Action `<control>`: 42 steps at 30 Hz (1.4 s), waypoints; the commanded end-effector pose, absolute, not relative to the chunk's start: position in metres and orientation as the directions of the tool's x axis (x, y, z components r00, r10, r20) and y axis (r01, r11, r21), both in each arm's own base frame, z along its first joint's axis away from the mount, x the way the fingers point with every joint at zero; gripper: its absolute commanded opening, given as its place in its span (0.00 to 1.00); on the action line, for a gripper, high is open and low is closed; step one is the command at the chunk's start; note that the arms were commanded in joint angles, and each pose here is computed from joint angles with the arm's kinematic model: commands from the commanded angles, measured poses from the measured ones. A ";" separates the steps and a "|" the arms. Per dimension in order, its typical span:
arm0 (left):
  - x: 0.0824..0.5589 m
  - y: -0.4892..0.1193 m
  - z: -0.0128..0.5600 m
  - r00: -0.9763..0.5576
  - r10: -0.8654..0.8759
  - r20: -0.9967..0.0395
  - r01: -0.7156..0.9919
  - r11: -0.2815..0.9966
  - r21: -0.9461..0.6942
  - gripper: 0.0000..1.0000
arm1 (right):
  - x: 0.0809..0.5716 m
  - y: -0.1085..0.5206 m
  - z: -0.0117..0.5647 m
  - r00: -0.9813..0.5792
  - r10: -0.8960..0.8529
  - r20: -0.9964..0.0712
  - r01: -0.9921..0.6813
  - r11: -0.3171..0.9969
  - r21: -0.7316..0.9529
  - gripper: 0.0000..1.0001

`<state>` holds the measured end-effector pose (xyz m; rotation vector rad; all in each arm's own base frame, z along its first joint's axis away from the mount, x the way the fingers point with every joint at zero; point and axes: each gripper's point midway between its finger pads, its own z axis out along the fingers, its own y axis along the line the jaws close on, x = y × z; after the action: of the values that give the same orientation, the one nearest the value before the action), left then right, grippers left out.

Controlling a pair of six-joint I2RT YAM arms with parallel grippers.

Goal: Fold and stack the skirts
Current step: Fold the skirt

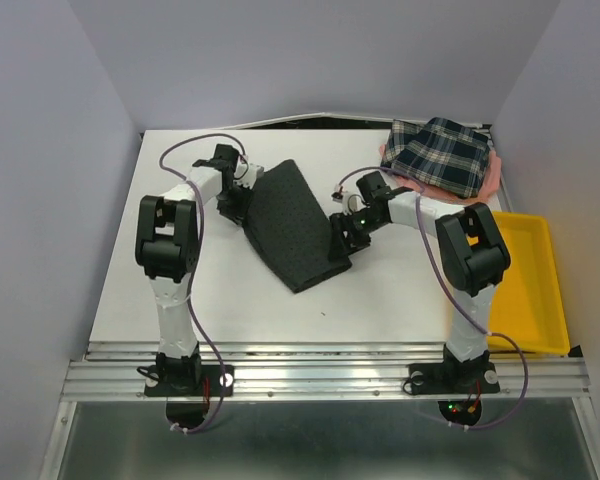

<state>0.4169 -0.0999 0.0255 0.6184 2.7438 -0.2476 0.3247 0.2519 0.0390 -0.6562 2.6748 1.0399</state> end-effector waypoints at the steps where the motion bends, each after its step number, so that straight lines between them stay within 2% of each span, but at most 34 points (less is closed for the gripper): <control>1: 0.462 -0.110 0.033 -0.828 0.363 -0.428 0.437 0.895 -0.085 0.32 | 0.269 0.292 0.043 -0.881 -0.393 -0.262 -0.461 0.593 0.661 0.66; 4: 0.473 -0.109 0.043 -0.807 0.375 -0.456 0.449 0.891 -0.061 0.39 | 0.262 0.302 0.056 -0.886 -0.389 -0.251 -0.442 0.549 0.710 0.69; 5: 0.476 -0.108 0.048 -0.793 0.382 -0.474 0.457 0.888 -0.049 0.42 | 0.260 0.302 0.058 -0.890 -0.387 -0.242 -0.433 0.550 0.714 0.73; 6: 0.476 -0.107 0.054 -0.776 0.398 -0.489 0.473 0.881 -0.034 0.47 | 0.260 0.302 0.062 -0.889 -0.386 -0.247 -0.436 0.547 0.714 0.75; 7: 0.476 -0.108 0.078 -0.741 0.405 -0.535 0.486 0.874 -0.013 0.49 | 0.259 0.300 0.065 -0.888 -0.388 -0.248 -0.439 0.549 0.712 0.77; 9: 0.465 -0.105 0.091 -0.698 0.432 -0.572 0.523 0.852 0.006 0.55 | 0.252 0.294 0.071 -0.881 -0.402 -0.251 -0.452 0.556 0.697 0.83; 11: 0.444 -0.103 0.126 -0.625 0.452 -0.637 0.560 0.828 0.038 0.64 | 0.248 0.280 0.070 -0.877 -0.405 -0.257 -0.465 0.583 0.666 0.84; 13: 0.417 -0.104 0.156 -0.527 0.505 -0.684 0.629 0.772 0.085 0.70 | 0.248 0.268 0.080 -0.850 -0.420 -0.318 -0.522 0.584 0.621 0.84; 15: 0.400 -0.106 0.174 -0.464 0.532 -0.709 0.669 0.735 0.114 0.71 | 0.250 0.264 0.091 -0.817 -0.443 -0.370 -0.575 0.573 0.584 0.82; 19: 0.342 -0.120 0.189 -0.279 0.606 -0.745 0.792 0.584 0.179 0.74 | 0.261 0.273 0.127 -0.770 -0.436 -0.467 -0.639 0.523 0.565 0.71; 22: 0.305 -0.141 0.169 -0.119 0.709 -0.695 0.868 0.414 0.275 0.74 | 0.274 0.290 0.138 -0.772 -0.413 -0.483 -0.636 0.475 0.608 0.66; 23: 0.299 -0.145 0.164 -0.069 0.745 -0.664 0.873 0.367 0.321 0.74 | 0.280 0.297 0.132 -0.796 -0.394 -0.459 -0.604 0.480 0.636 0.65; 26: 0.271 -0.172 0.143 0.052 0.786 -0.616 0.893 0.239 0.381 0.74 | 0.300 0.319 0.141 -0.813 -0.333 -0.477 -0.582 0.440 0.684 0.65; 29: 0.256 -0.189 0.125 0.136 0.819 -0.558 0.879 0.160 0.449 0.74 | 0.324 0.336 0.137 -0.821 -0.303 -0.484 -0.571 0.418 0.707 0.65; 36: 0.246 -0.211 0.090 0.180 0.854 -0.488 0.870 0.094 0.485 0.74 | 0.337 0.352 0.085 -0.870 -0.301 -0.389 -0.487 0.408 0.773 0.64; 42: 0.235 -0.213 0.042 0.129 0.897 -0.423 0.911 0.061 0.408 0.73 | 0.329 0.341 0.026 -0.891 -0.335 -0.307 -0.442 0.481 0.757 0.63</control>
<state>0.2341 -0.2139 0.0573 1.8178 1.7149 -0.0657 0.3247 0.3408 0.0433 -0.6591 2.6077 1.4308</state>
